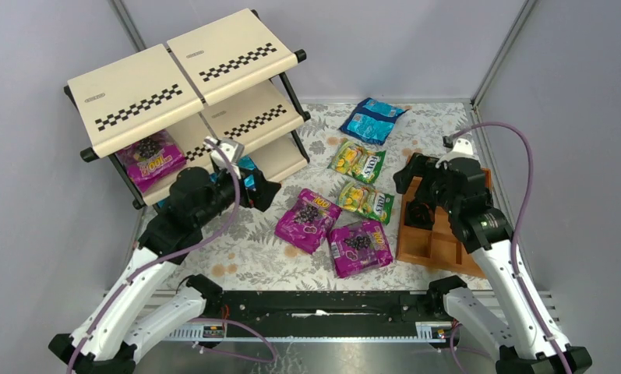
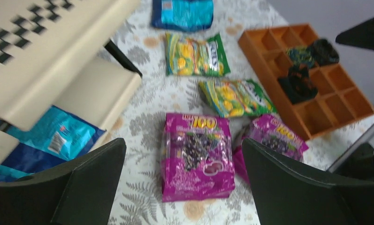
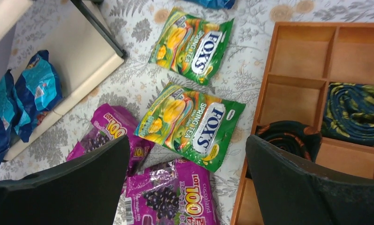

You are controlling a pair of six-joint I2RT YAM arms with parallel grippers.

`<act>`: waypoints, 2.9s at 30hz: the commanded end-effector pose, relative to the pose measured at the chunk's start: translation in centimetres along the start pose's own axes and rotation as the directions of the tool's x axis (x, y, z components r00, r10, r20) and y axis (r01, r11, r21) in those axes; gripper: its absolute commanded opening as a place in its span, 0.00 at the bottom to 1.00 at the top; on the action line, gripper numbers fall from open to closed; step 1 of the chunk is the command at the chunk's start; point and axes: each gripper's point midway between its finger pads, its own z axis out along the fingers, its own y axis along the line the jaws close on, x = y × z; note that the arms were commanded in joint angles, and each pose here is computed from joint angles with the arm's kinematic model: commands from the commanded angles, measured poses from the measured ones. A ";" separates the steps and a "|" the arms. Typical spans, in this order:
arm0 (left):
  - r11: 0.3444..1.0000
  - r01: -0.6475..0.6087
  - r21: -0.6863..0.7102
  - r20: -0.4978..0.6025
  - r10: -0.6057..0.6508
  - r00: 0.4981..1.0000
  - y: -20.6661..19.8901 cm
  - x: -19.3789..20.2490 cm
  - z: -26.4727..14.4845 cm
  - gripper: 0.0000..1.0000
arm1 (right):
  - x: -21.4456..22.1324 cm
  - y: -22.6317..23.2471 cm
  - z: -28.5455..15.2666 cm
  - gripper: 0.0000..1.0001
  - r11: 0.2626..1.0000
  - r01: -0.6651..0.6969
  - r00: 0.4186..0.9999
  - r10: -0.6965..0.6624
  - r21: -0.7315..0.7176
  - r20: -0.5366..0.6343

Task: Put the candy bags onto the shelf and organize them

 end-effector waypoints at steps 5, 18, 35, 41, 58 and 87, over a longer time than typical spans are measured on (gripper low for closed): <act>1.000 -0.013 -0.007 -0.056 0.013 0.998 0.5 2.2 0.1 0.99 | 1.3 2.8 1.7 1.00 0.985 -0.028 0.998 0.018 -0.170 -0.055; 0.997 0.026 -0.074 0.019 -0.025 1.000 1.6 1.8 -0.4 0.99 | 11.7 6.7 4.5 1.00 0.920 -0.145 0.903 -0.026 -0.363 -0.428; 0.997 0.023 -0.074 -0.025 -0.025 0.999 1.8 3.3 0.2 0.99 | 15.1 0.3 9.8 1.00 0.940 0.339 0.827 -0.321 -0.047 -0.461; 0.998 0.021 -0.067 -0.004 -0.022 1.000 1.7 2.9 -0.1 0.99 | 14.4 0.0 9.9 1.00 0.722 0.680 0.707 -0.602 0.126 -0.371; 0.999 0.021 -0.033 0.017 -0.021 1.000 1.0 2.6 -0.6 0.99 | 15.9 2.4 14.9 0.86 0.267 0.940 0.335 -0.847 0.214 -0.414; 0.999 0.032 -0.035 -0.001 -0.032 0.999 1.2 3.2 0.0 0.99 | 10.2 5.5 11.4 0.14 0.470 0.822 0.544 -0.817 0.323 -0.195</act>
